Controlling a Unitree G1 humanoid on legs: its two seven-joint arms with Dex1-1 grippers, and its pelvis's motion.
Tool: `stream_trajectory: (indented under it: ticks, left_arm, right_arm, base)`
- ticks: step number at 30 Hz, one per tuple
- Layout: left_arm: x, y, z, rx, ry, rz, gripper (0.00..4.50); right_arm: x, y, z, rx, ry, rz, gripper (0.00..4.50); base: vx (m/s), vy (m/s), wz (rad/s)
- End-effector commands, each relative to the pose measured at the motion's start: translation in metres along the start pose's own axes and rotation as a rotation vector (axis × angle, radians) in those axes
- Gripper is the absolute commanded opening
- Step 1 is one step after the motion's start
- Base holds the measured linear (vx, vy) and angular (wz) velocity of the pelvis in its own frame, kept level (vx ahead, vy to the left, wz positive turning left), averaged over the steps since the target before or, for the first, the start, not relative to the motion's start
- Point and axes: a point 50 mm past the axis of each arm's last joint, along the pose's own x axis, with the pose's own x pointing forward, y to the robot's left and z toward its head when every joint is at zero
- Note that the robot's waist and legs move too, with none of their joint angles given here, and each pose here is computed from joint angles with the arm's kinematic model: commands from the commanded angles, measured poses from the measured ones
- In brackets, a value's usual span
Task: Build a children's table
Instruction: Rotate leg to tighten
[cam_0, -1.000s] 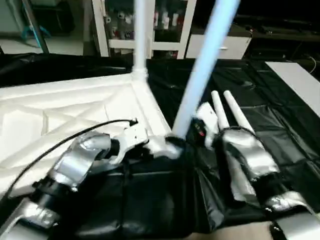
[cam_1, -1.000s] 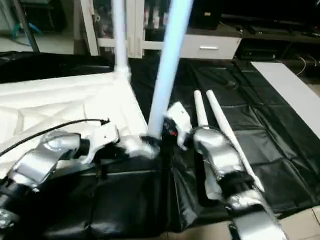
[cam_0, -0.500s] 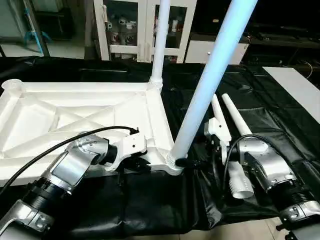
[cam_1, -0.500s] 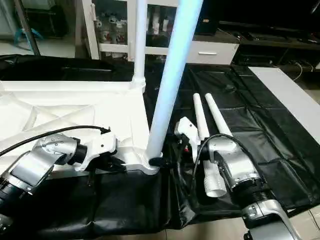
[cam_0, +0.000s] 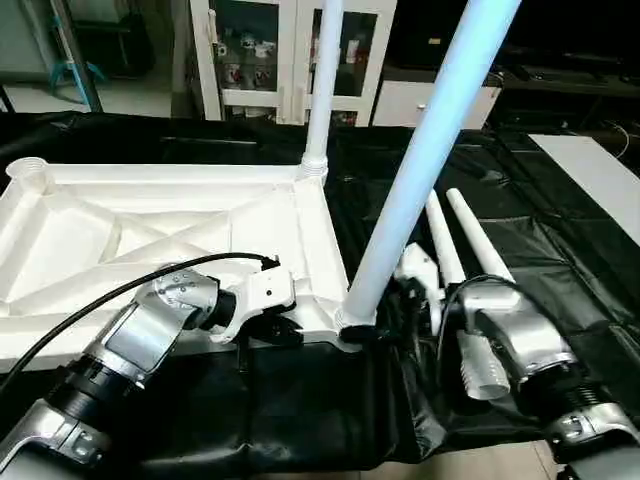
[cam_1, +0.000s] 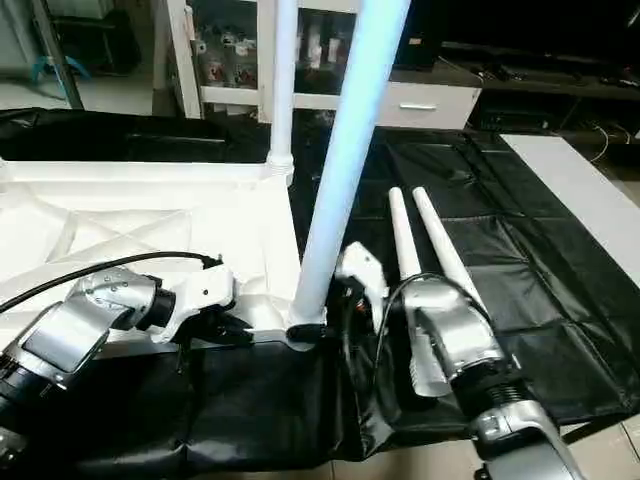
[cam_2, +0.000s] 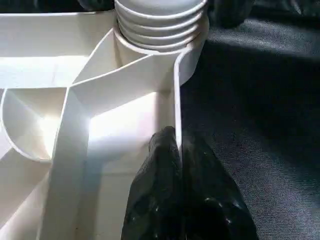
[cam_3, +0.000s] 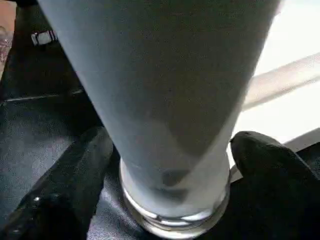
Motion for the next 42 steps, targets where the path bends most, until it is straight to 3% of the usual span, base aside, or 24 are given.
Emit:
stream_trajectory:
  ticks: [1, 12, 20, 24, 26, 27, 31, 33, 38, 42]
  left_arm:
    - [0.016, -0.014, -0.018, -0.048, 0.086, -0.088, 0.0]
    - [0.016, -0.013, -0.019, -0.049, 0.079, -0.064, 0.0]
    - [0.017, -0.013, -0.018, -0.048, 0.073, -0.054, 0.0]
    - [0.016, -0.012, -0.019, -0.052, 0.068, -0.04, 0.0]
    - [0.017, -0.01, -0.019, -0.049, 0.066, -0.023, 0.0]
    - [0.017, -0.008, -0.018, -0.044, 0.066, -0.011, 0.0]
    - [0.018, -0.001, -0.016, -0.033, 0.058, 0.025, 0.0]
    - [0.018, 0.002, -0.015, -0.025, 0.059, 0.034, 0.0]
    - [0.019, 0.012, -0.012, -0.014, 0.054, 0.08, 0.0]
    - [0.018, 0.028, -0.011, -0.017, 0.059, 0.198, 0.0]
  right_arm:
    - [-0.004, -0.004, 0.004, -0.025, 0.005, -0.02, 3.8]
    - [-0.003, -0.007, 0.006, -0.027, -0.01, -0.027, 2.97]
    - [-0.001, -0.006, 0.005, -0.023, -0.012, -0.014, 2.7]
    - [-0.001, -0.01, 0.008, -0.04, -0.042, -0.09, 2.7]
    - [-0.004, -0.011, 0.01, 0.015, -0.083, -0.089, 2.7]
    - [-0.006, -0.01, 0.011, 0.03, -0.096, -0.078, 3.24]
    - [-0.011, -0.008, 0.013, 0.025, -0.118, -0.072, 3.59]
    - [-0.015, -0.01, 0.013, -0.036, -0.101, -0.138, 3.71]
    - [-0.033, -0.01, 0.01, 0.004, -0.107, -0.162, 3.71]
    - [-0.053, 0.0, 0.002, -0.001, -0.056, -0.133, 3.71]
  base:
    - [0.0, 0.0, 0.0]
    - [0.0, 0.0, 0.0]
    - [0.0, 0.0, 0.0]
    - [0.0, 0.0, 0.0]
    - [0.0, 0.0, 0.0]
    - [0.0, 0.0, 0.0]
    - [0.0, 0.0, 0.0]
    - [0.0, 0.0, 0.0]
    - [0.0, 0.0, 0.0]
    - [0.0, 0.0, 0.0]
